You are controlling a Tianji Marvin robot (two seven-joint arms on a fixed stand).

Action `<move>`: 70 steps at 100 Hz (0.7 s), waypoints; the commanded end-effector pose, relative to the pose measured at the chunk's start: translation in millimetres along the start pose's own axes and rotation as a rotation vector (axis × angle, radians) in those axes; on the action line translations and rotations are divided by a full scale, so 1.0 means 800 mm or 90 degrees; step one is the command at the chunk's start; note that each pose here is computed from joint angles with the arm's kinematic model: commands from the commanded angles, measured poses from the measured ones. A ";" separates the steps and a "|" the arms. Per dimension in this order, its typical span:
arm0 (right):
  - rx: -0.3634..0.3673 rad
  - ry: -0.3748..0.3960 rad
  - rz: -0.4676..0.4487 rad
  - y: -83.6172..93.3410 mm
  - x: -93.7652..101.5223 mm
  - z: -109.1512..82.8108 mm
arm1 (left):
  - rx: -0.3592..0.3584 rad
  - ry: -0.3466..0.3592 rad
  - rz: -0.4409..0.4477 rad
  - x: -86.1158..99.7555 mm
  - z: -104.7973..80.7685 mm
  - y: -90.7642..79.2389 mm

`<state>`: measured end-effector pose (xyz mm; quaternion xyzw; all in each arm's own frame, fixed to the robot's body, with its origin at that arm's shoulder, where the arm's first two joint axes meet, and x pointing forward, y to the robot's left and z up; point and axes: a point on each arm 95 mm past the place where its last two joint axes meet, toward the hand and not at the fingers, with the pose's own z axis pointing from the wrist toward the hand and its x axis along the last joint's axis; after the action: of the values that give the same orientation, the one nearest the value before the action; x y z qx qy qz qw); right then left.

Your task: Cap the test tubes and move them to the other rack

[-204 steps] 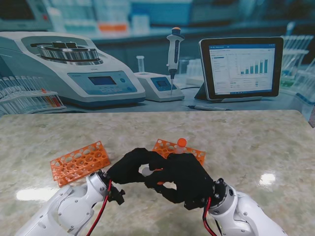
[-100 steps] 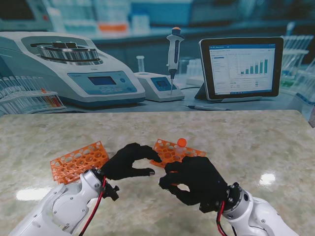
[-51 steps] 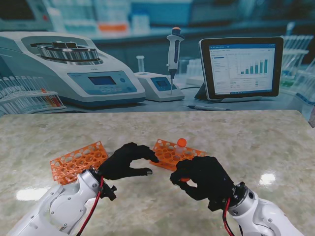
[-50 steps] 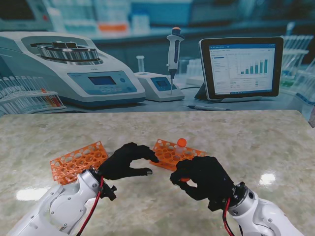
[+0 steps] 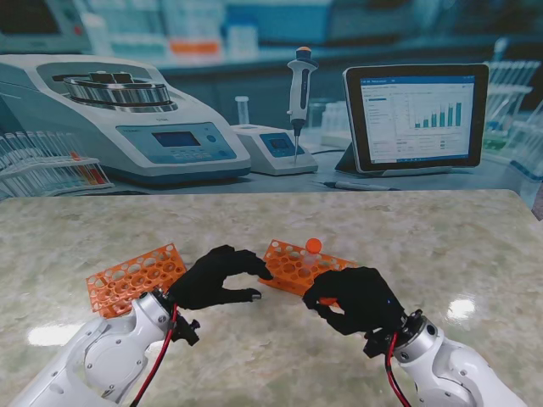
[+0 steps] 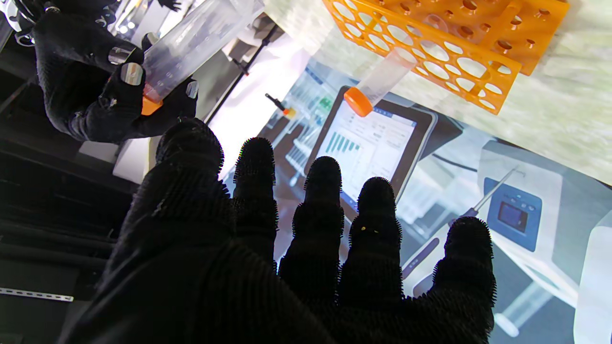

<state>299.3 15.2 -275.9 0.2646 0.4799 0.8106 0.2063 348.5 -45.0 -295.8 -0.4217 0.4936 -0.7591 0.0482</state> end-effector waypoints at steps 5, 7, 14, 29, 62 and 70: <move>0.016 -0.017 0.000 -0.006 -0.008 -0.005 | -0.003 -0.003 0.002 0.000 -0.001 0.000; 0.018 -0.019 0.000 -0.006 -0.009 -0.005 | -0.003 -0.003 0.002 0.000 -0.001 0.000; 0.025 -0.028 0.000 -0.008 -0.013 -0.005 | -0.003 -0.003 0.002 -0.001 -0.001 0.000; 0.038 -0.047 0.001 -0.014 -0.024 -0.005 | -0.003 -0.004 0.001 -0.001 0.000 -0.001; 0.056 -0.078 0.006 -0.026 -0.042 -0.003 | -0.005 -0.008 0.001 -0.002 0.000 -0.001; 0.058 -0.083 0.007 -0.029 -0.045 -0.003 | -0.005 -0.008 0.002 -0.002 0.001 -0.001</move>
<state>327.2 3.1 -300.0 0.3203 0.4979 0.7750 0.2212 350.3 -44.3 -295.9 -0.4249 0.4945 -0.7566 0.0507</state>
